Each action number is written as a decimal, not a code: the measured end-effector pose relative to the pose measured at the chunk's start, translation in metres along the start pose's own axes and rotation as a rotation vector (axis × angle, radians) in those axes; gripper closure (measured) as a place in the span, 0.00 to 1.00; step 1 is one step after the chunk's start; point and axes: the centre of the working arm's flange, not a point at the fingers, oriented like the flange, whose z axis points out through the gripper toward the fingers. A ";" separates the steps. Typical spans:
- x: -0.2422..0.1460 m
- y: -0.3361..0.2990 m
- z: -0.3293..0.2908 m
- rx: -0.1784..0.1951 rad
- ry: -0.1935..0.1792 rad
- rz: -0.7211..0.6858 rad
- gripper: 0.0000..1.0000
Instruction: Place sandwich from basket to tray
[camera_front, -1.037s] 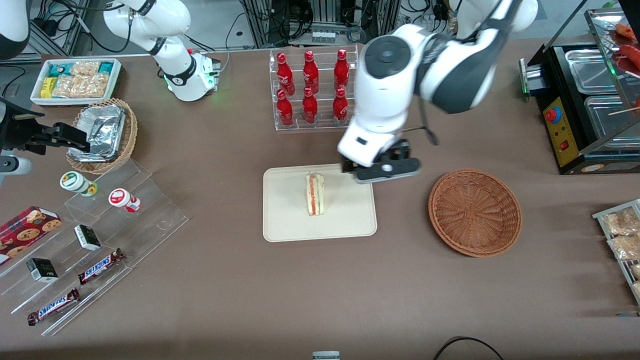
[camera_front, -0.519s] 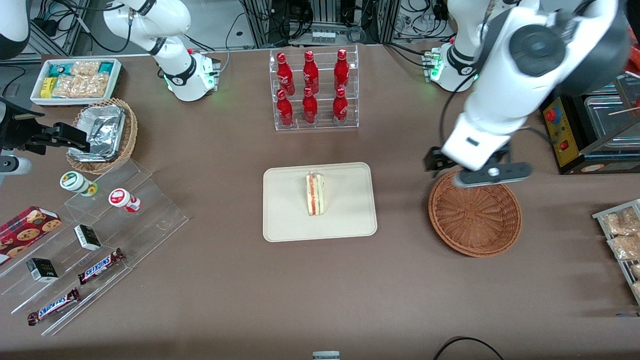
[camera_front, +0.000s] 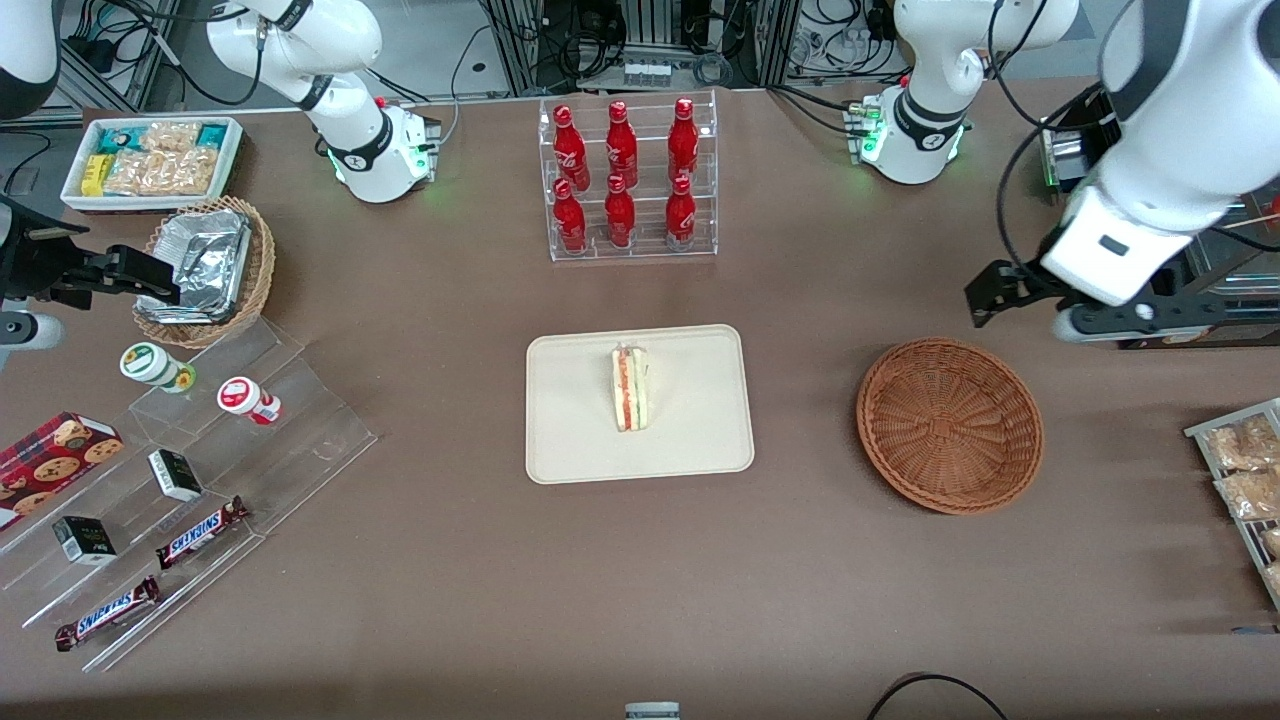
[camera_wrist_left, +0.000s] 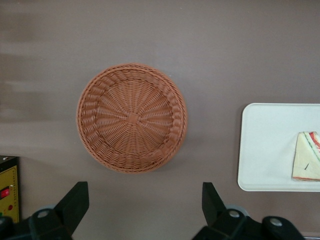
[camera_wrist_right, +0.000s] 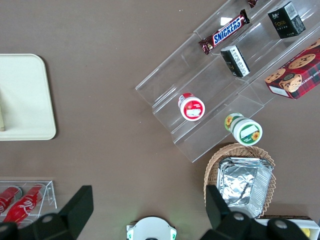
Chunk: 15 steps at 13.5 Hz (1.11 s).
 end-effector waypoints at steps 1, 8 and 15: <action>0.003 -0.011 -0.002 -0.003 0.004 0.002 0.00; 0.007 -0.037 -0.012 -0.012 0.000 0.073 0.00; 0.011 -0.036 -0.022 -0.014 0.004 0.126 0.00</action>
